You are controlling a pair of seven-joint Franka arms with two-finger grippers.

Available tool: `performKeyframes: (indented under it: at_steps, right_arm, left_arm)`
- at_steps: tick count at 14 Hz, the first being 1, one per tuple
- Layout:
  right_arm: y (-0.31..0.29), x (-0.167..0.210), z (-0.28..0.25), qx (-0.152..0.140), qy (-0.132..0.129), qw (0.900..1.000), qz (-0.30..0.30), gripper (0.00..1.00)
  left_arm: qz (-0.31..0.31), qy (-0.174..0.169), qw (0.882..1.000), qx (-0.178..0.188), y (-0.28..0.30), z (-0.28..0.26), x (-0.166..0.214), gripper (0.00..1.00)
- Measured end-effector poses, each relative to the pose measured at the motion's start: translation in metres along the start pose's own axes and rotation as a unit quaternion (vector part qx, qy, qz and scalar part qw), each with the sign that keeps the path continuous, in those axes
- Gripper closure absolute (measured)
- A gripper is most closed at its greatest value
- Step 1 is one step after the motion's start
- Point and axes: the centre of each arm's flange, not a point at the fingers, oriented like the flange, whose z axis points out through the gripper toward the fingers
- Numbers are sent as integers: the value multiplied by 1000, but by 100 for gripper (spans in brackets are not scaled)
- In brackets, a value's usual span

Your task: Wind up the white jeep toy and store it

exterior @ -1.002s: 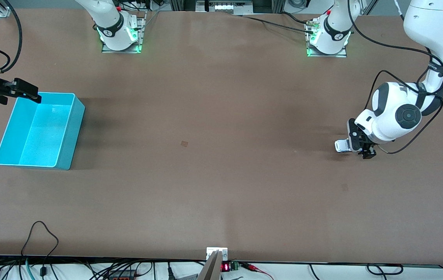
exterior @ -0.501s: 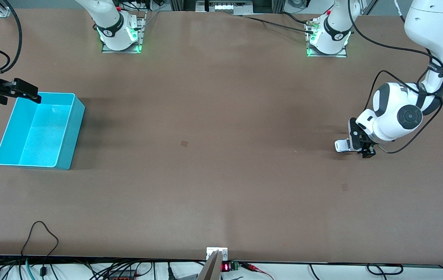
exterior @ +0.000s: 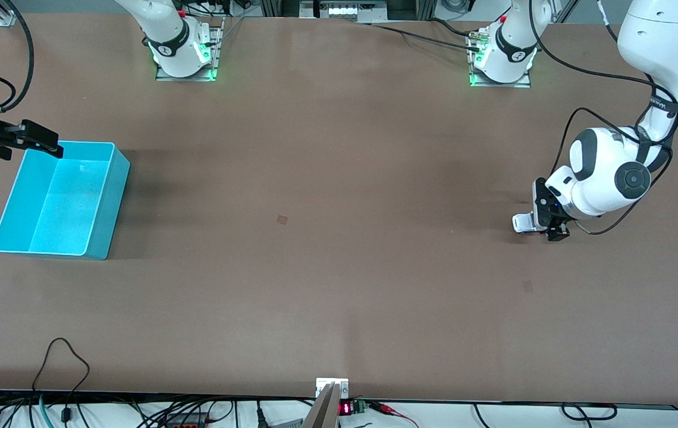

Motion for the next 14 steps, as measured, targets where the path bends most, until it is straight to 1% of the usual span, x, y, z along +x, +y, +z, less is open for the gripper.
performKeyframes:
  at_steps: [14]
  right_arm:
    - [0,1,2,0,0,1000,0,0]
  left_arm:
    - [-2,0,1000,1,0,2,-2,0]
